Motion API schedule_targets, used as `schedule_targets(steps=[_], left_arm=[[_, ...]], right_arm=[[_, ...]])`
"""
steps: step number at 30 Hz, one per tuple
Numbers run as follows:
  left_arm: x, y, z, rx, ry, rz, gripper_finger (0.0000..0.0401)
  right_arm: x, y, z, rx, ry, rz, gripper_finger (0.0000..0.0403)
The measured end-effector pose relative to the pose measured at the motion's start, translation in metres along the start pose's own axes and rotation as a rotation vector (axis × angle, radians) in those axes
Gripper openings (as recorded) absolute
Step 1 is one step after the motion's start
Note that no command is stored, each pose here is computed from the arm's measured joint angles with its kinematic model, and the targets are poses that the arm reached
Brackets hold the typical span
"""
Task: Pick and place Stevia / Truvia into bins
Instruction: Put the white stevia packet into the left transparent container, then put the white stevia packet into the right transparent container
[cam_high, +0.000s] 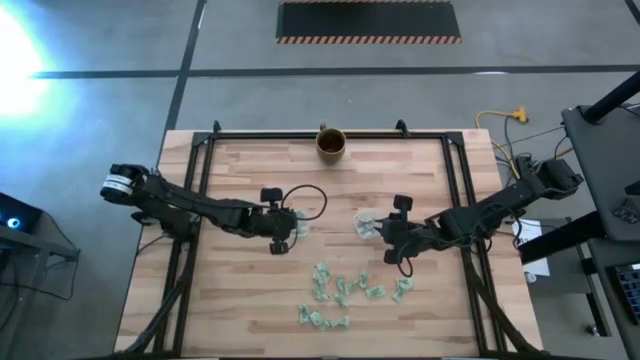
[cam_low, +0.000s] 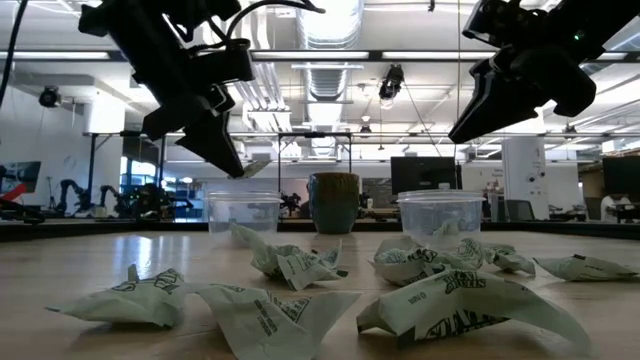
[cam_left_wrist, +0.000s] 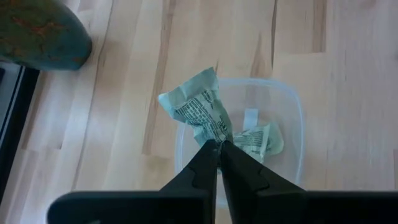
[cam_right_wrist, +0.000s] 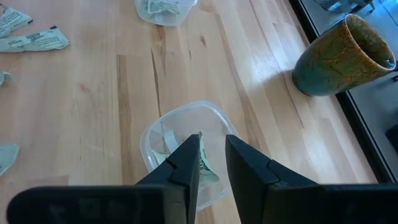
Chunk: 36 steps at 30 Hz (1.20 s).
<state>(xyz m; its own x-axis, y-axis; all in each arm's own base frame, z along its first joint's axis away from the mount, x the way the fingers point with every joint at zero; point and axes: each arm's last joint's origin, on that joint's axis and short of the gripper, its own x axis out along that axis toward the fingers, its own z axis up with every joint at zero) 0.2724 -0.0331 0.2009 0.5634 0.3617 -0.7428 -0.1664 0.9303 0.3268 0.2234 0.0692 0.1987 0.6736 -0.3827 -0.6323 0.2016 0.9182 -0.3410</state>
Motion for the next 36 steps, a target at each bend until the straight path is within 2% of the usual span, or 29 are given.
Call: schedule_targets(steps=[8,11,16,18,28,36], left_arm=[[0.0,0.0,0.002,0.007,-0.018,0.004,0.008],[-0.001,0.0,0.004,0.003,-0.023,0.003,0.0095],[-0.007,-0.002,0.005,0.008,-0.045,-0.008,0.0099],[-0.009,-0.003,0.005,0.011,-0.049,-0.011,0.0099],[-0.014,-0.001,0.007,0.009,-0.068,-0.011,0.0099],[-0.017,-0.002,0.006,0.009,-0.07,-0.016,0.0099]], right_arm=[[0.0,0.0,0.0,0.001,0.001,0.005,0.0068],[0.0,0.003,-0.001,0.002,0.02,0.1,0.0068],[-0.002,0.01,-0.002,0.068,0.053,0.277,0.0068],[-0.004,0.015,-0.004,0.056,0.061,0.322,0.0068],[-0.018,0.037,-0.001,0.052,-0.052,0.463,0.0068],[-0.031,0.052,-0.016,0.119,0.079,0.597,0.0068]])
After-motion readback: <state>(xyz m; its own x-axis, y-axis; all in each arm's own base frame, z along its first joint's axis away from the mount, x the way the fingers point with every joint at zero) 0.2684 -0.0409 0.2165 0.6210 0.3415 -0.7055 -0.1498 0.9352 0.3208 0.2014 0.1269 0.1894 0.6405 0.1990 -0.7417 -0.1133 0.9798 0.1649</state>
